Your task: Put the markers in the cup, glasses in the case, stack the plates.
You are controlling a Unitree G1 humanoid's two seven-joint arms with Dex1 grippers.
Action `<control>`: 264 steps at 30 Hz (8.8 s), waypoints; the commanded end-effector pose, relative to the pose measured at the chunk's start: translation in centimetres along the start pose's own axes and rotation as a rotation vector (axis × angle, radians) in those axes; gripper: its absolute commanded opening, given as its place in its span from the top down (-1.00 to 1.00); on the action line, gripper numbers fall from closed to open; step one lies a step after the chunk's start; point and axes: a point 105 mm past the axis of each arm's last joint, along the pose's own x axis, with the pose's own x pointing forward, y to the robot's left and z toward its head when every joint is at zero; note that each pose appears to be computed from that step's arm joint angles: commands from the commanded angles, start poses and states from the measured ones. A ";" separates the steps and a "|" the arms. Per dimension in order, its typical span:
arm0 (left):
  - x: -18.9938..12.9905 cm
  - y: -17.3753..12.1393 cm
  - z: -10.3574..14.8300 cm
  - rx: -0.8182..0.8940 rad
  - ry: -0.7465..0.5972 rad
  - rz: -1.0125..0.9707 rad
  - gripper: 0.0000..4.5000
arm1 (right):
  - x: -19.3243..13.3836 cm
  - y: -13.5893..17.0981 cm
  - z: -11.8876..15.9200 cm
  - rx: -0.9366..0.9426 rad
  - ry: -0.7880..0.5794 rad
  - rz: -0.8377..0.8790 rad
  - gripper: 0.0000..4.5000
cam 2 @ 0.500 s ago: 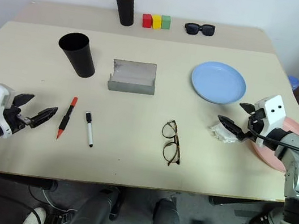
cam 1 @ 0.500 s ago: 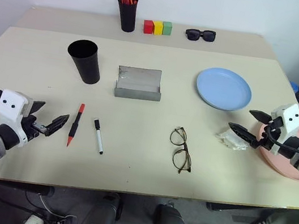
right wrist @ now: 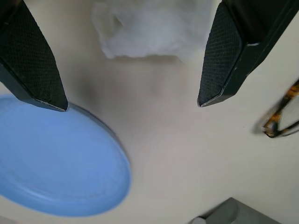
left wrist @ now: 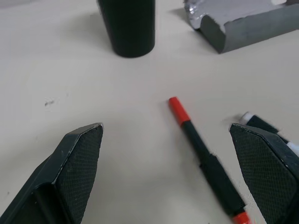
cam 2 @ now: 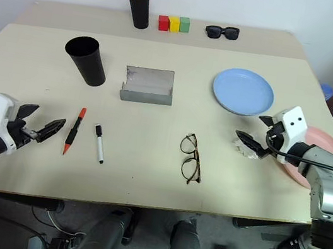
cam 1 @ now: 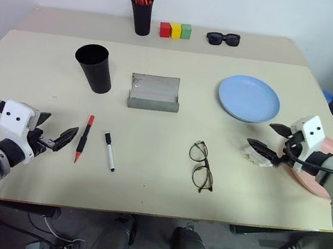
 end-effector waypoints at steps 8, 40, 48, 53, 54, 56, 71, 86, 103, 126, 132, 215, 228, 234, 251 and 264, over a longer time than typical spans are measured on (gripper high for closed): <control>3.0 -0.3 1.0 0.004 0.072 0.096 -0.99 | 2.9 5.3 4.8 -0.099 -0.136 0.141 -1.00; 0.3 -1.0 -3.6 -0.086 0.726 0.029 -0.15 | 5.7 16.0 5.9 -0.136 -0.177 0.433 -1.00; 0.4 -1.0 -3.3 -0.091 0.715 0.027 0.97 | 5.8 16.6 5.9 -0.126 -0.179 0.442 -1.00; 1.9 0.5 -0.1 -0.116 0.466 0.099 0.97 | 5.7 16.6 5.9 -0.125 -0.179 0.441 -1.00; 2.2 0.5 1.4 -0.099 0.357 0.088 0.97 | 5.8 16.6 6.0 -0.126 -0.180 0.440 -1.00; 2.2 0.0 3.6 -0.044 0.208 0.051 0.97 | 5.8 16.5 6.1 -0.129 -0.183 0.437 -1.00; 5.8 1.3 15.8 0.004 -0.601 0.346 0.97 | 10.4 14.0 15.3 -0.141 -0.514 0.240 -1.00; 11.8 3.3 14.0 -0.099 -0.671 0.492 0.97 | 12.5 16.1 18.2 -0.067 -0.620 0.225 -1.00; 13.3 2.8 11.1 -0.132 -0.603 0.477 0.97 | 12.2 16.1 17.7 -0.053 -0.609 0.216 -1.00; 13.5 1.9 10.8 -0.149 -0.608 0.468 0.02 | 12.2 16.6 16.8 -0.049 -0.584 0.231 -1.00; 12.8 -0.9 14.4 -0.133 -0.727 0.311 0.02 | 12.2 16.6 16.8 -0.047 -0.582 0.230 -1.00; 23.0 -10.3 8.5 -0.653 0.287 0.442 -0.46 | 12.3 15.5 14.3 -0.040 -0.514 0.171 -1.00; 22.8 -11.2 7.0 -0.693 0.393 0.448 0.08 | 12.1 15.4 14.0 -0.037 -0.509 0.162 -1.00; 22.8 -11.5 7.9 -0.709 0.397 0.429 0.98 | 12.2 15.4 14.0 -0.037 -0.509 0.165 -1.00; 22.4 -10.7 14.6 -0.301 0.018 0.483 0.98 | 12.2 15.3 14.0 -0.037 -0.507 0.160 -1.00; 14.6 -4.4 18.8 -0.139 -0.651 0.606 0.98 | 10.5 14.7 17.2 0.101 -0.654 0.199 -1.00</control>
